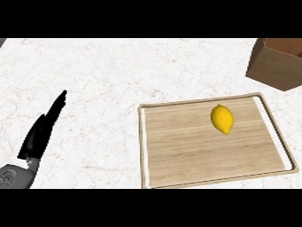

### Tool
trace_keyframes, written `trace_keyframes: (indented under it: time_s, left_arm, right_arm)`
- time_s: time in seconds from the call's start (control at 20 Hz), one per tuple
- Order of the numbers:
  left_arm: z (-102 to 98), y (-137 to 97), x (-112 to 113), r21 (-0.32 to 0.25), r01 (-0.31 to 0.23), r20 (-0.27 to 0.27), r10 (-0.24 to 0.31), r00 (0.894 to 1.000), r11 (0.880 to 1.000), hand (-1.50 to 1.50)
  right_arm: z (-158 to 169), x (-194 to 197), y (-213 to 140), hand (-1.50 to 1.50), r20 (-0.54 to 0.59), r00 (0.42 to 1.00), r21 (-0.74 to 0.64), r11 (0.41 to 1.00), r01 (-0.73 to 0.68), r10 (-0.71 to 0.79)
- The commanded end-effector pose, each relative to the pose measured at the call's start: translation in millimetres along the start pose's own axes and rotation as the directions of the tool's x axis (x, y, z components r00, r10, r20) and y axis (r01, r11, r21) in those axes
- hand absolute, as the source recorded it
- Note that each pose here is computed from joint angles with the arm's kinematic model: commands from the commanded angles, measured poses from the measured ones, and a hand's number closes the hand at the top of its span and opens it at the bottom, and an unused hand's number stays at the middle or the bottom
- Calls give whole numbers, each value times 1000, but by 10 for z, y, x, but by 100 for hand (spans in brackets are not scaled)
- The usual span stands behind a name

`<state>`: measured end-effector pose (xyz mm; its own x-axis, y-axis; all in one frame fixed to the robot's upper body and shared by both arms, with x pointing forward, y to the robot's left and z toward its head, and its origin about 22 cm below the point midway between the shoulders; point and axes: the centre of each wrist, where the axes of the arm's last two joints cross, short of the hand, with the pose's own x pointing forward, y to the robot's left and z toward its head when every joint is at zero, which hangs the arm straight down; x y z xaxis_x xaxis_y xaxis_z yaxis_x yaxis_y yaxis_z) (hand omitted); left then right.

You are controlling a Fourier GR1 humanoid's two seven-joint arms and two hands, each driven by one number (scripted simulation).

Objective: Pick the lemon from the tray and place it in the cardboard box

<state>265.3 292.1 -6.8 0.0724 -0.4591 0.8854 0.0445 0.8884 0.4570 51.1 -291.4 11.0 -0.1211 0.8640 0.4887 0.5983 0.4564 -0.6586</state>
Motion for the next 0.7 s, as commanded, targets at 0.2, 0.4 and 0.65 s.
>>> trace_keyframes:
  time_s: [0.2, 0.4, 0.65]
  left_arm:
    - [-208, 28, 263, -17, 9, 32, -9, 999, 1000, 0]
    - [-97, -113, 77, -31, 12, 35, -11, 999, 999, 0]
    - [-52, -215, 90, -35, -12, 23, 12, 1000, 999, 0]
  right_arm:
    - [71, 629, -106, -150, -134, 977, 129, 981, -147, 164]
    - [-109, 765, -51, -150, -197, 950, 144, 966, -215, 241]
    - [-260, 1031, 42, -150, -247, 923, 201, 948, -248, 294]
